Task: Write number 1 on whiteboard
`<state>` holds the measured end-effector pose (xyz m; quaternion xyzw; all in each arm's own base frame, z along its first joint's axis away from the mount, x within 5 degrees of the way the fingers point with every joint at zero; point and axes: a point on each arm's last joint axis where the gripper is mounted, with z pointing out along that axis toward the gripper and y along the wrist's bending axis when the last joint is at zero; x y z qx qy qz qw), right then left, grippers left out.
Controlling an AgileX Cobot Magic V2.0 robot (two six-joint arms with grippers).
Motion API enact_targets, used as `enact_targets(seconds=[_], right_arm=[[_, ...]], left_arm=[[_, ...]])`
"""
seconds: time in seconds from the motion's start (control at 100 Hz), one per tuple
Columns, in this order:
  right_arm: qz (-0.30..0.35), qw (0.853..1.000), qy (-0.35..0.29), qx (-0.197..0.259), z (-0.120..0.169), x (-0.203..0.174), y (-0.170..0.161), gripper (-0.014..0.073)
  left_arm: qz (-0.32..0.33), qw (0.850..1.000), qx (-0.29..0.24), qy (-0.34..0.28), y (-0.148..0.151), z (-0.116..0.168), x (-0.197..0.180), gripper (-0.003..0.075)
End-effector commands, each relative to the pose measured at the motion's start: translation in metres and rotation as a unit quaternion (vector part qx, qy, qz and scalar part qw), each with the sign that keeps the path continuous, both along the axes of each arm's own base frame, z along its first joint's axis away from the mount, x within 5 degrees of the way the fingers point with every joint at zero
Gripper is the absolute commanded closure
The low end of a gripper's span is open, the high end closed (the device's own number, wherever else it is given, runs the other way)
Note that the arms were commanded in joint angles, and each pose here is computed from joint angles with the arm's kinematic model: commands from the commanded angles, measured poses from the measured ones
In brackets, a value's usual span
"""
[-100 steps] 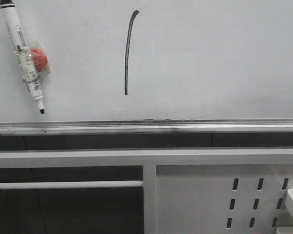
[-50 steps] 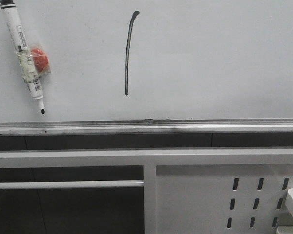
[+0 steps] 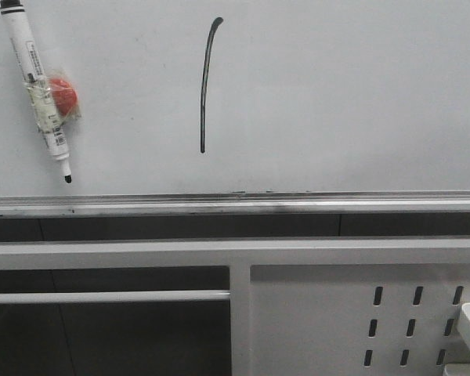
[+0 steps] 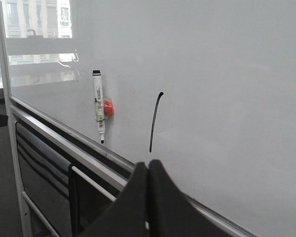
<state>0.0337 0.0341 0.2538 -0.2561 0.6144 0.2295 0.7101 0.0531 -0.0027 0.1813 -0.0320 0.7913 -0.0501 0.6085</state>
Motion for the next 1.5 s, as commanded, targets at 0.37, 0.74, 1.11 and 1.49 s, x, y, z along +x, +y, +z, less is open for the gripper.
enact_targets(seconds=[0.37,0.74,1.11,1.49], right_arm=[[-0.059,0.998,-0.021,-0.008,-0.034,0.014,-0.002,0.0664],[-0.244,0.961,0.108,-0.067,-0.066,0.021,-0.022,0.0664],[-0.401,0.904,0.141,-0.045,-0.071,0.019,-0.041,0.0664],[-0.399,0.902,0.158,-0.046,-0.074,0.019,-0.04,0.0664]], left_arm=[[0.002,1.0,-0.011,-0.011,0.0,-0.007,0.001,0.074],[0.002,1.0,-0.011,-0.011,0.0,-0.007,0.001,0.074],[0.002,1.0,-0.011,-0.011,0.0,-0.007,0.001,0.074],[0.002,1.0,-0.011,-0.011,0.0,-0.007,0.001,0.074]])
